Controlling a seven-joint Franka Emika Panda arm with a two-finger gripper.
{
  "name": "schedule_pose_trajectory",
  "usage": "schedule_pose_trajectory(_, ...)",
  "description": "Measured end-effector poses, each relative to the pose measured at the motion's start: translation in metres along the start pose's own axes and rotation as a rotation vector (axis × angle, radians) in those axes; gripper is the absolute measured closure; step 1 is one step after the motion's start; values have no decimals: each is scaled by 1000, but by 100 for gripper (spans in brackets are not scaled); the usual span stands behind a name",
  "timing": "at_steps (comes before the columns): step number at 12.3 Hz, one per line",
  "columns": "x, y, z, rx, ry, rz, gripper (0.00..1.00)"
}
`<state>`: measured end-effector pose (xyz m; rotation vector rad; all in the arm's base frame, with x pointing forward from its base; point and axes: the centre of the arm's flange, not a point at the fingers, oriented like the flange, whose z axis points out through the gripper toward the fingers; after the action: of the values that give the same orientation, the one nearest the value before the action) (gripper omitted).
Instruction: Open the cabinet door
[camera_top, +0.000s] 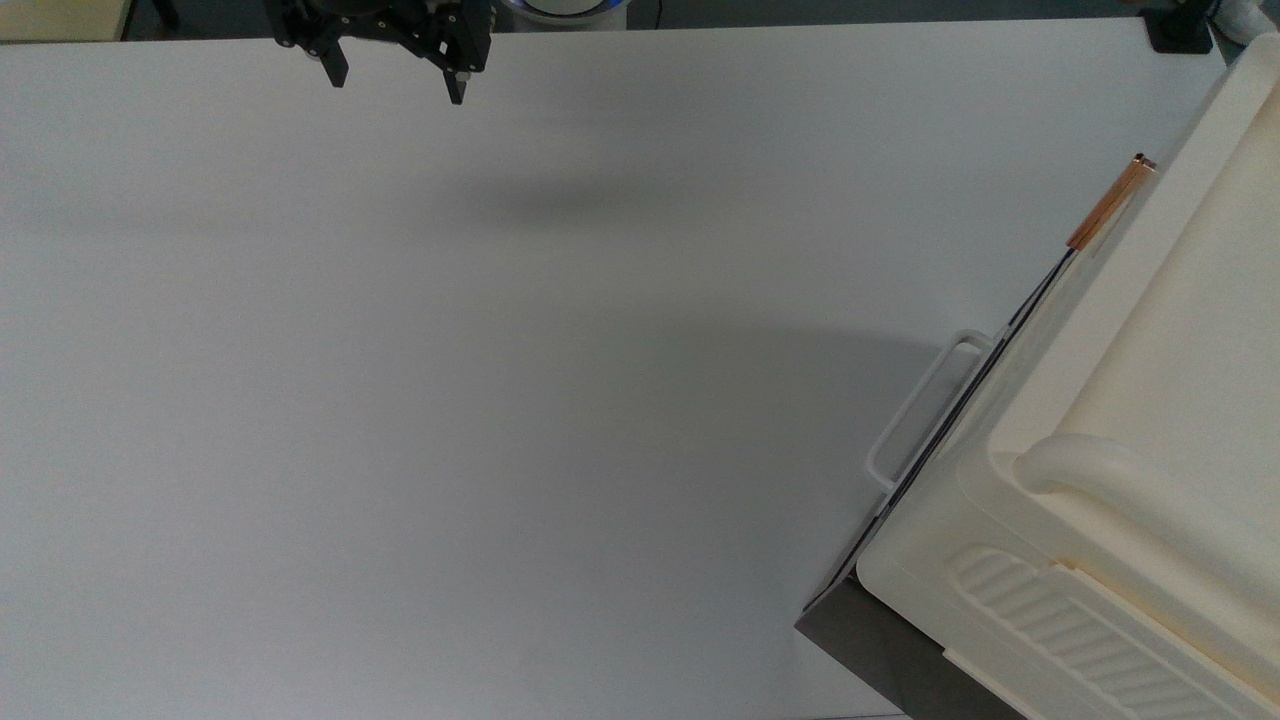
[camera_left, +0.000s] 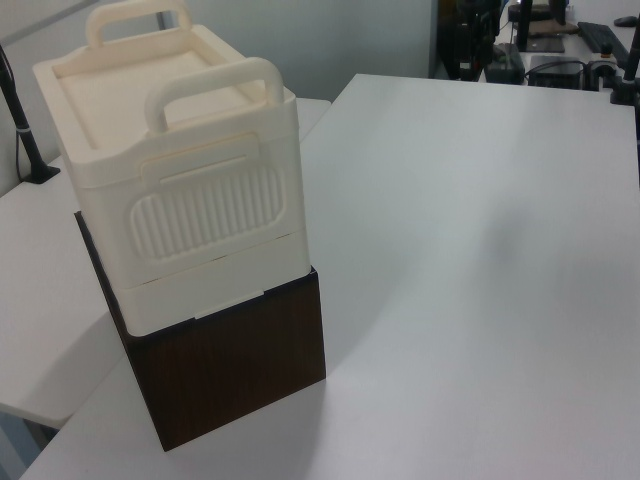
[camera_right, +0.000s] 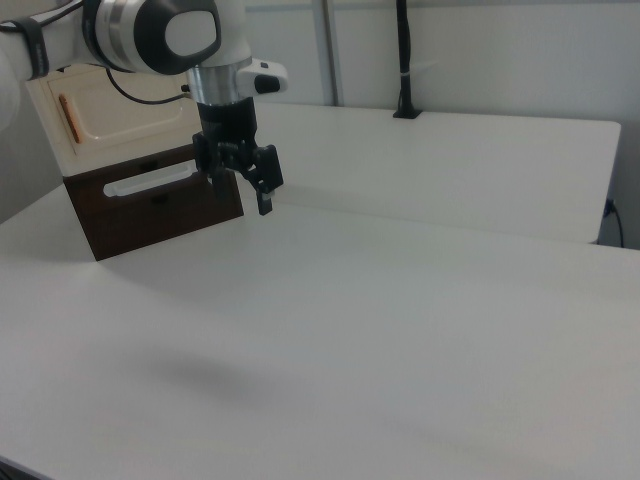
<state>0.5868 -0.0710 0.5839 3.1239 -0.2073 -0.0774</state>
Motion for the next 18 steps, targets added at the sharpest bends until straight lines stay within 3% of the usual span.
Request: schedule_pose_trajectory(18, 0, -1, 0, 0, -1, -3, 0)
